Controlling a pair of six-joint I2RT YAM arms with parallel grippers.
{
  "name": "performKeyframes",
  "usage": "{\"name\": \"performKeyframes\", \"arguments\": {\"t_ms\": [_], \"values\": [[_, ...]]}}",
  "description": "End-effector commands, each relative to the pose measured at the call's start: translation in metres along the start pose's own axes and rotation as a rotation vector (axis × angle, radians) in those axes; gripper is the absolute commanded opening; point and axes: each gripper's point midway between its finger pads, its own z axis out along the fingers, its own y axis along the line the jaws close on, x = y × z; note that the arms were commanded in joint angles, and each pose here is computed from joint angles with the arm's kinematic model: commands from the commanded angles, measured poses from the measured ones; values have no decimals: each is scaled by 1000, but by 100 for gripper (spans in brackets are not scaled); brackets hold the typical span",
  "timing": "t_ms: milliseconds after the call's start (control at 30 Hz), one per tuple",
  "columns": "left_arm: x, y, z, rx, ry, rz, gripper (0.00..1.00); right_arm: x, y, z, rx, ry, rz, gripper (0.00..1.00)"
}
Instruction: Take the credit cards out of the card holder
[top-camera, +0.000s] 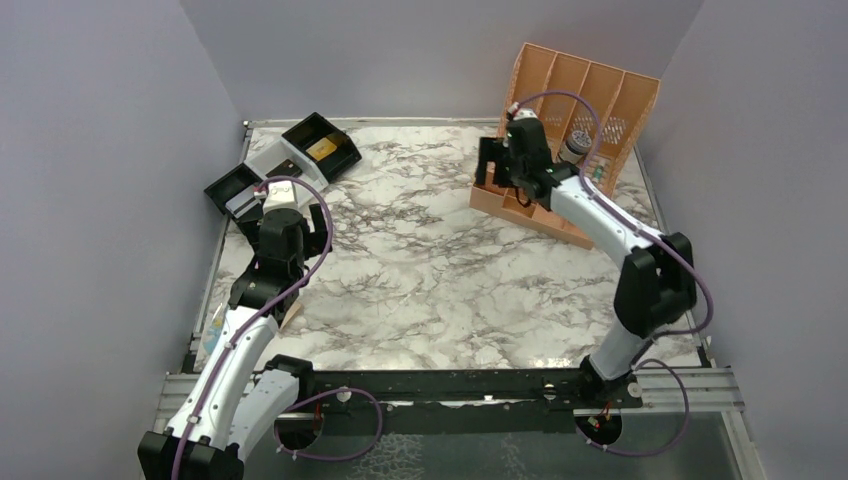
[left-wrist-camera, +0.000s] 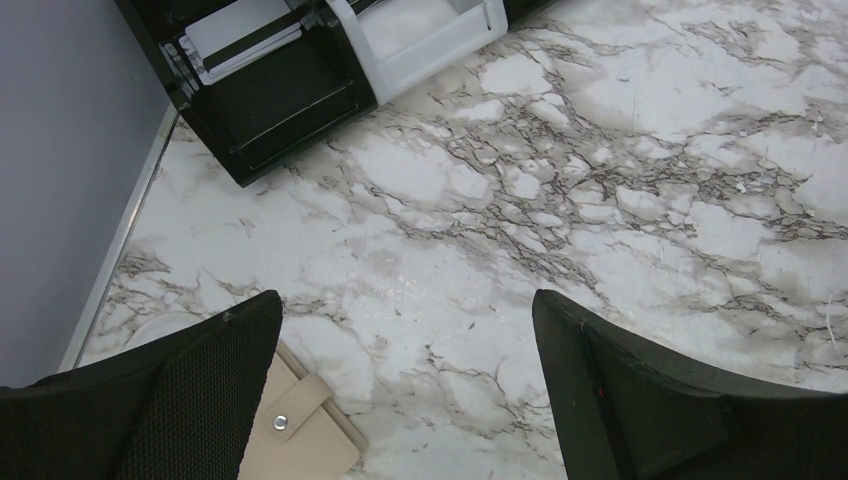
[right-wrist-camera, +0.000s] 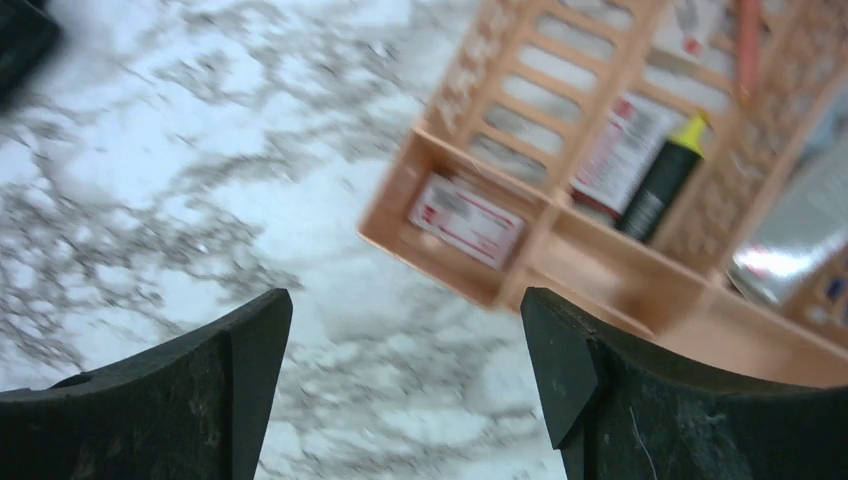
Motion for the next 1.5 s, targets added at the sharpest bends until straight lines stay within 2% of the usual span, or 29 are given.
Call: {"name": "performKeyframes", "arguments": {"t_ms": [0,167,300,467,533,667,800,1167,1467], "values": [[-5,-1,-1,14,-19,-1,99,-27,43,30,-39,-16,-69,86],[-6,1,-3,8,-28,-3,99,-45,51,79,77,-56,-136,86],[-6,1,-3,7,-31,-4,99,-40,50,114,118,-42,-215,86],[-5,1,-3,10,-26,-1,99,-32,8,139,385,-37,-345,89],[-6,1,-3,11,-27,-1,99,-26,-8,142,461,-29,-379,91],[-6,1,-3,10,-28,-2,99,-4,-35,136,500,9,-363,91],[-5,0,-3,13,-26,-1,99,-4,-58,123,519,-7,-320,91],[-4,-1,-3,21,-21,0,99,6,-135,101,585,52,-254,91],[-3,-3,-1,26,-12,2,99,9,-141,113,590,80,-241,91]]}}
